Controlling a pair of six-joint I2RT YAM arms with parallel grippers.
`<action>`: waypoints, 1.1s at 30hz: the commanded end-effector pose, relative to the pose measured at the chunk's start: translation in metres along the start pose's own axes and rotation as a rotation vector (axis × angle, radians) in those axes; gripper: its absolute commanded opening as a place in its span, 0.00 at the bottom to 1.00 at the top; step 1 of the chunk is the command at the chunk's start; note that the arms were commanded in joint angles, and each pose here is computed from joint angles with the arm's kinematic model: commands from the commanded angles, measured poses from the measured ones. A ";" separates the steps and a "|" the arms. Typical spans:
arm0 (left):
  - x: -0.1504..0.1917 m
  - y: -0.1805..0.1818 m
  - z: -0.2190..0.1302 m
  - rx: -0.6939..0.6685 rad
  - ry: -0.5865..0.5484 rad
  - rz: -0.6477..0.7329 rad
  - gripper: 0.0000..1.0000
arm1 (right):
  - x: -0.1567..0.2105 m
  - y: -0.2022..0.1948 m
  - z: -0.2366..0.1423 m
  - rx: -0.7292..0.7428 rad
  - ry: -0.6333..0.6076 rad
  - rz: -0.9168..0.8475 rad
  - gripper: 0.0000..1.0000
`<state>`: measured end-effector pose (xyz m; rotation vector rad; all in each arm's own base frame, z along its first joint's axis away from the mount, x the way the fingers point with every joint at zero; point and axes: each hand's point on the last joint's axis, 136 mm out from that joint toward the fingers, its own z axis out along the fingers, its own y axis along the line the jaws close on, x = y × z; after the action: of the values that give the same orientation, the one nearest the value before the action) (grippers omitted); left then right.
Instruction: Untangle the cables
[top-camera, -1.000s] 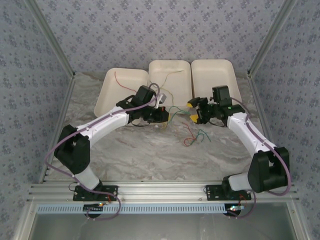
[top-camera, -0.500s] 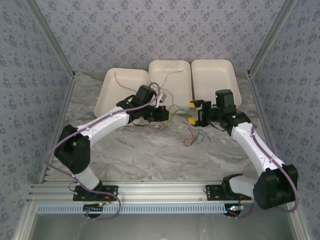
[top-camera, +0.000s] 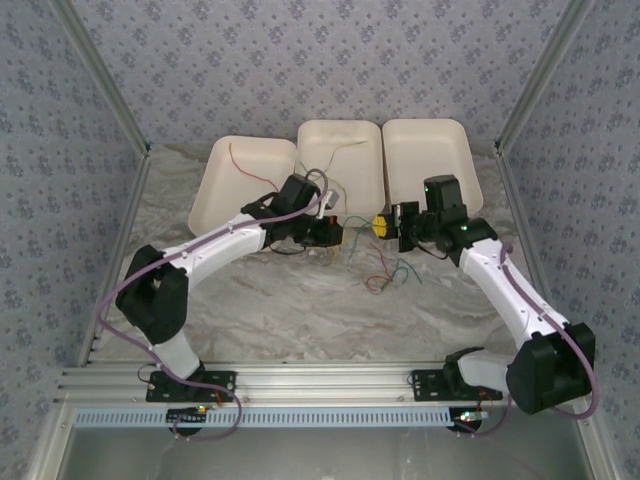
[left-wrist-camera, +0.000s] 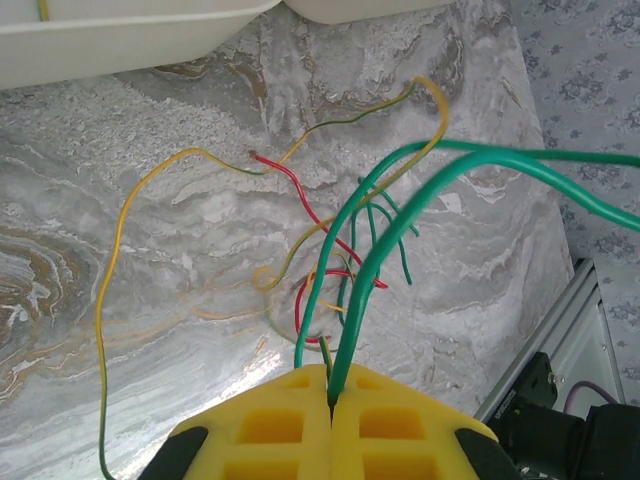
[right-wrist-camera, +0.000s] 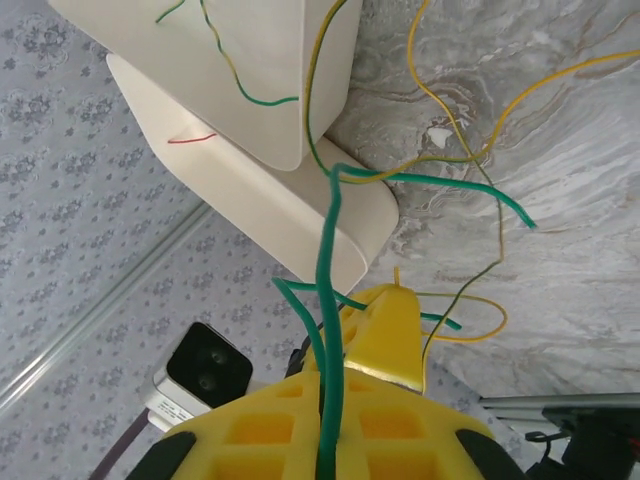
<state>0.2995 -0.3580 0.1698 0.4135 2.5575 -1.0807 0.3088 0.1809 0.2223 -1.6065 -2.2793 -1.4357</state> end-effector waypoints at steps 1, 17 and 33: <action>-0.012 -0.015 -0.013 0.029 -0.063 0.041 0.00 | -0.010 -0.016 -0.013 0.082 -0.058 -0.030 0.04; -0.046 0.005 -0.076 -0.028 -0.217 -0.169 0.79 | 0.024 0.020 -0.040 0.192 0.020 -0.548 0.00; -0.048 -0.037 -0.008 0.098 0.050 -0.242 0.78 | 0.038 -0.005 -0.026 0.302 0.130 -1.235 0.00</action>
<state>0.3285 -0.3791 0.2079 0.1565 2.6474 -1.2737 0.2780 0.1900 0.2584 -0.0046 -3.2536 -1.0837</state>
